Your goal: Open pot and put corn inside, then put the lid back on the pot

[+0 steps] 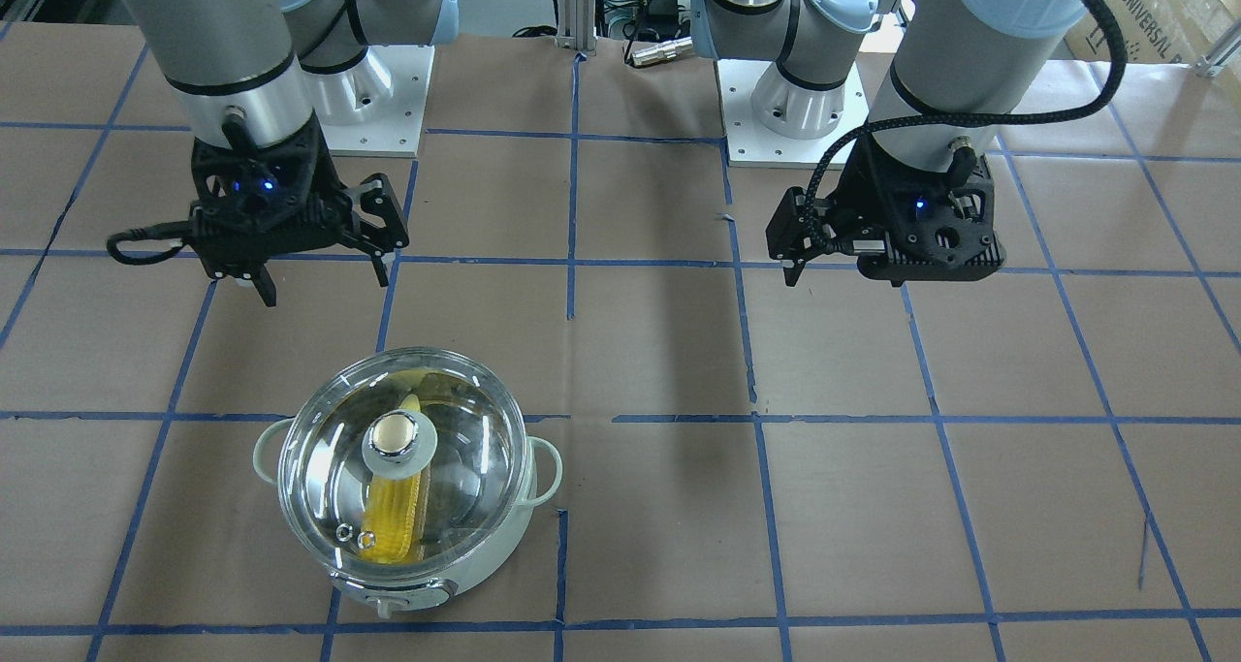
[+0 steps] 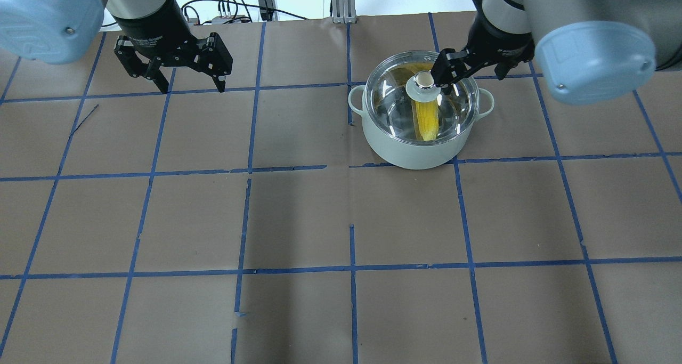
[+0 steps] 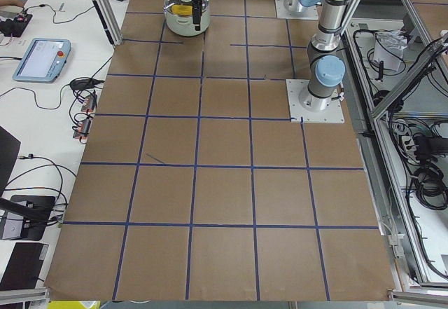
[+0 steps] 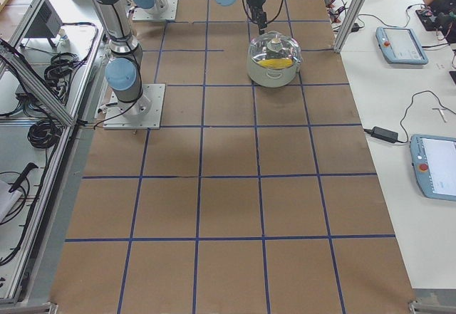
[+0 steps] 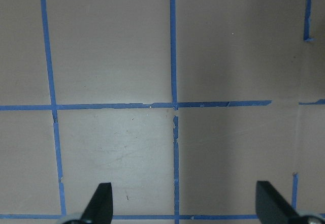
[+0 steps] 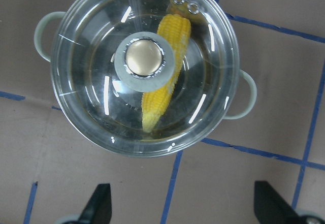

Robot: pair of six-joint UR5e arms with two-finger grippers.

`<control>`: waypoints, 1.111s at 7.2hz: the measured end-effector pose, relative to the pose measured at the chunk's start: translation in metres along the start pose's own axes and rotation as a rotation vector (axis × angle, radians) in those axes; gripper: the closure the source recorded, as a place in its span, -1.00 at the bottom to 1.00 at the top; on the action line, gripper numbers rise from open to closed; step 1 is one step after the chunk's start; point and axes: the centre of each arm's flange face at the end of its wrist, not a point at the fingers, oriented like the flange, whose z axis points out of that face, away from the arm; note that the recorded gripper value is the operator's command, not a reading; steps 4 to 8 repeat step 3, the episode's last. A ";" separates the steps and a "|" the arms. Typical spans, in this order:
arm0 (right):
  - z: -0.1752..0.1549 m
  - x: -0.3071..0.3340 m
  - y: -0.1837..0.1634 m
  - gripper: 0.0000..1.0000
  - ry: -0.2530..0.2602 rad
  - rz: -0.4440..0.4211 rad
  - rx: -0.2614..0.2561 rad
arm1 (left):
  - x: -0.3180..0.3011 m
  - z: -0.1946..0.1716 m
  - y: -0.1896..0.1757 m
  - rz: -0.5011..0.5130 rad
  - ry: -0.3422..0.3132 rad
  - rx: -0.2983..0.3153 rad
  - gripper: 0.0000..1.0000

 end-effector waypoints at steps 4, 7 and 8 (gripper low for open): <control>-0.011 0.012 0.021 -0.99 0.004 0.040 -0.035 | 0.000 0.001 0.000 0.000 0.000 -0.001 -1.00; -0.011 0.012 0.021 -0.99 0.004 0.040 -0.035 | 0.000 0.001 0.000 0.000 0.000 -0.001 -1.00; -0.011 0.012 0.021 -0.99 0.004 0.040 -0.035 | 0.000 0.001 0.000 0.000 0.000 -0.001 -1.00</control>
